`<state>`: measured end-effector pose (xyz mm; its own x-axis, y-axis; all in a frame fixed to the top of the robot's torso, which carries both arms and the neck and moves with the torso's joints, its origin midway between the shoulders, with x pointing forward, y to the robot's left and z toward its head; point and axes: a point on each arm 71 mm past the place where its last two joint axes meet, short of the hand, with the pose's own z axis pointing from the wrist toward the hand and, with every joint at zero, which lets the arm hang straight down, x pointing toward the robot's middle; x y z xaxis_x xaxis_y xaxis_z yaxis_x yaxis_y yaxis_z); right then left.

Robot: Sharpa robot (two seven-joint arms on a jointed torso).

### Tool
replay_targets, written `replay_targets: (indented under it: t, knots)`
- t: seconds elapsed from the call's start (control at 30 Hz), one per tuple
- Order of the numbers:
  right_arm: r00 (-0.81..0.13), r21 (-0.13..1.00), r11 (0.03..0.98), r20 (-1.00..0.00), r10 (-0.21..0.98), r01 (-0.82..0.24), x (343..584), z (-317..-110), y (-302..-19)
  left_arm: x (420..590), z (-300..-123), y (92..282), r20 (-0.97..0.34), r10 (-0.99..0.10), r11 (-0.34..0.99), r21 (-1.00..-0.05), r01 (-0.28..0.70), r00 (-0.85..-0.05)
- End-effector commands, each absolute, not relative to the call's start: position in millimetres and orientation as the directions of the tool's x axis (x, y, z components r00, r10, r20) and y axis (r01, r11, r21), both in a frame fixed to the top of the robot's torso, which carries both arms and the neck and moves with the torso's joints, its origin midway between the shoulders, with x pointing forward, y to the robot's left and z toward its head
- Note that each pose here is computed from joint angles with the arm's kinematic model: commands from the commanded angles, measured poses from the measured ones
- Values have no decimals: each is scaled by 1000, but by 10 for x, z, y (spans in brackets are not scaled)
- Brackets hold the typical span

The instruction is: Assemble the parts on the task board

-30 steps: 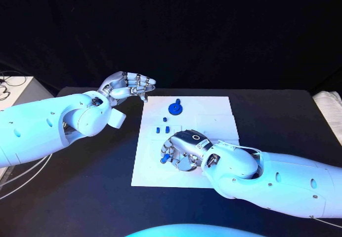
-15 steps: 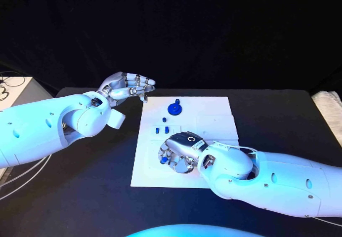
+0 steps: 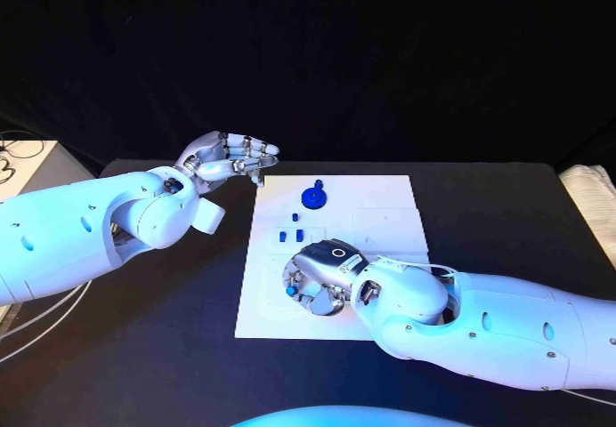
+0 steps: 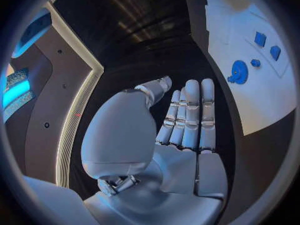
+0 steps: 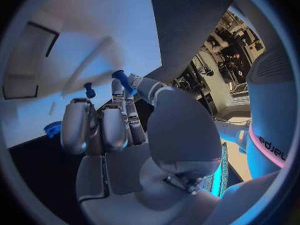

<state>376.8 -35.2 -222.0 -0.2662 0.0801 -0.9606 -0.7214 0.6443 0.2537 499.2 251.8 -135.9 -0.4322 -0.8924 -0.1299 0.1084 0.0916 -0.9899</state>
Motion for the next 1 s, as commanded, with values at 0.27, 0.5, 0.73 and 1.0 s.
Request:
replay_targets:
  t: [0.27,0.5,0.73,1.0]
  knots:
    - [-237,269,665,-961,142,-697,3795,-2204,-418,4987,-1355,2497,-121,-886,81,-991,107,-447]
    - [-216,297,663,-955,203,-687,3801,-2162,-454,4987,-1357,2499,-120,-886,82,-991,105,-448]
    - [-195,330,653,-942,272,-681,3782,-2102,-543,4988,-1359,2504,-120,-886,82,-991,104,-448]
    - [-219,410,678,-910,353,-610,3843,-1962,-888,4986,-1364,2510,-120,-886,82,-991,103,-449]
